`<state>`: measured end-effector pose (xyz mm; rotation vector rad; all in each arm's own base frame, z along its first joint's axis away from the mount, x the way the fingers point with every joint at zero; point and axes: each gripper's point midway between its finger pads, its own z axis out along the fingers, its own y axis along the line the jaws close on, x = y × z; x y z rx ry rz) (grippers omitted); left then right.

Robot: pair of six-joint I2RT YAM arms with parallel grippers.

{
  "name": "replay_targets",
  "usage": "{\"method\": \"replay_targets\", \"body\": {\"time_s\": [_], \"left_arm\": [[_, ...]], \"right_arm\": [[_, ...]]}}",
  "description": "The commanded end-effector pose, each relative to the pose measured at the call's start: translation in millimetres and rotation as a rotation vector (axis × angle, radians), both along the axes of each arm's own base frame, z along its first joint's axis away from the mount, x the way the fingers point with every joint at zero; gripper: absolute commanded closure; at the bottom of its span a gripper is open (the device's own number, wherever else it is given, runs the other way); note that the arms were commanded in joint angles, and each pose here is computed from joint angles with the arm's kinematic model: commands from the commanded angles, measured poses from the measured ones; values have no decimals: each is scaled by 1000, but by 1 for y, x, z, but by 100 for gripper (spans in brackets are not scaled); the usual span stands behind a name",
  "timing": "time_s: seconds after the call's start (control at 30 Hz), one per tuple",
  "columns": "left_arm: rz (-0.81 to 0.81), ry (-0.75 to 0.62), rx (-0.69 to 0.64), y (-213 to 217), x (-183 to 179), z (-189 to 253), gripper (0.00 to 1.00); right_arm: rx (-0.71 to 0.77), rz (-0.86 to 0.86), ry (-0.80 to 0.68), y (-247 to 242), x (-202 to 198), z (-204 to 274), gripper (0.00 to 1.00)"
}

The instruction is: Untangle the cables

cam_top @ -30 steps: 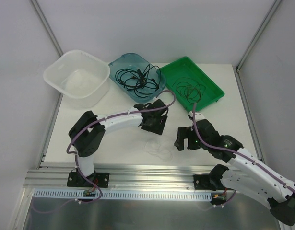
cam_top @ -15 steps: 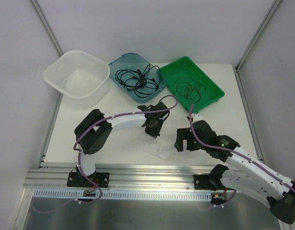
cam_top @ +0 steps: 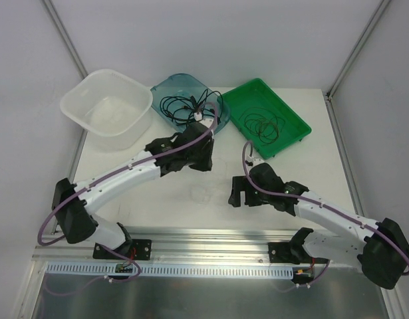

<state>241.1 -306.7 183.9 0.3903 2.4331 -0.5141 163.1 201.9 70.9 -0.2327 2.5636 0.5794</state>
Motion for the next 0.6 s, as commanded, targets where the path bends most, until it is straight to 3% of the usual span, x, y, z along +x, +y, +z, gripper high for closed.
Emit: {"method": "replay_targets", "body": {"time_s": [0.0,0.17,0.57], "left_arm": [[77,-74,-49,21,8,44,100],[109,-142,-113,34,8,83,100],[171,-264,-168,56,18,141,100]], "right_arm": [[141,35,-54,34,15,23,6],[270,95,-128,66,30,37,8],[354,186,-205,113,62,36,12]]}}
